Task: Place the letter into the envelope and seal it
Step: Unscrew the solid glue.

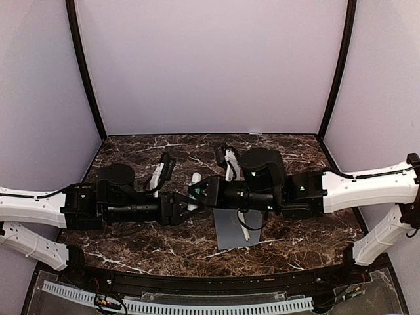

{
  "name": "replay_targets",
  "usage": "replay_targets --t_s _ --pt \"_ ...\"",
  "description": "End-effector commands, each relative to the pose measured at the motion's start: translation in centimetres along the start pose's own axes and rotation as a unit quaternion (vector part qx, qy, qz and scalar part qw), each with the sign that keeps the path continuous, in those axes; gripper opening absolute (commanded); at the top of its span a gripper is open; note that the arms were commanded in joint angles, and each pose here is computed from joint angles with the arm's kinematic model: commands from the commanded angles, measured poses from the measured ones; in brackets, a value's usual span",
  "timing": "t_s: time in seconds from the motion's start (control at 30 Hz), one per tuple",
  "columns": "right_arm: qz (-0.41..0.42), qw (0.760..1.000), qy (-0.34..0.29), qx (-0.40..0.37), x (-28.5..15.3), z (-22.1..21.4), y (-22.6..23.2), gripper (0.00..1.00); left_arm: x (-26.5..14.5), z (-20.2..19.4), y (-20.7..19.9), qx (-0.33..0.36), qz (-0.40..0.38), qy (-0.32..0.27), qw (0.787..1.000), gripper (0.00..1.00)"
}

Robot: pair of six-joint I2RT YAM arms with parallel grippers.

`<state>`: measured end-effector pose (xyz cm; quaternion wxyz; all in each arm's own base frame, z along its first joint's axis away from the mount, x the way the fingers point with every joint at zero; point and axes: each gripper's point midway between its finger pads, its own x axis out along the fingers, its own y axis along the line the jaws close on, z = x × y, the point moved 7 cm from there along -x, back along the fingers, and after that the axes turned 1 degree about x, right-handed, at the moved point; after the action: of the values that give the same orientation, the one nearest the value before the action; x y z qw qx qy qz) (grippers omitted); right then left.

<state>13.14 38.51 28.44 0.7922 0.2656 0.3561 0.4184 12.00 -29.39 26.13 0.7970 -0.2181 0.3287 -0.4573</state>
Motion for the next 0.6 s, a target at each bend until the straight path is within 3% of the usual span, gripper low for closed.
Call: replay_targets --t_s 0.0,0.2,0.33,0.57 --pt "0.097 0.995 -0.013 -0.005 -2.1 0.7 2.5 0.03 -2.0 1.4 -2.4 -0.002 -0.11 -0.041 0.993 0.67" --pt "0.148 0.989 -0.03 0.003 -3.9 1.5 3.1 0.03 -2.5 0.9 -4.2 0.001 -0.19 -0.001 0.982 0.75" --pt "0.203 0.979 -0.034 -0.003 -4.9 1.8 3.6 0.03 -2.4 0.7 -5.3 0.002 -0.235 0.024 0.972 0.75" --pt "0.272 0.961 -0.037 -0.015 -6.3 2.0 4.7 0.03 -2.9 1.3 -6.1 -0.003 -0.27 0.004 0.963 0.5"
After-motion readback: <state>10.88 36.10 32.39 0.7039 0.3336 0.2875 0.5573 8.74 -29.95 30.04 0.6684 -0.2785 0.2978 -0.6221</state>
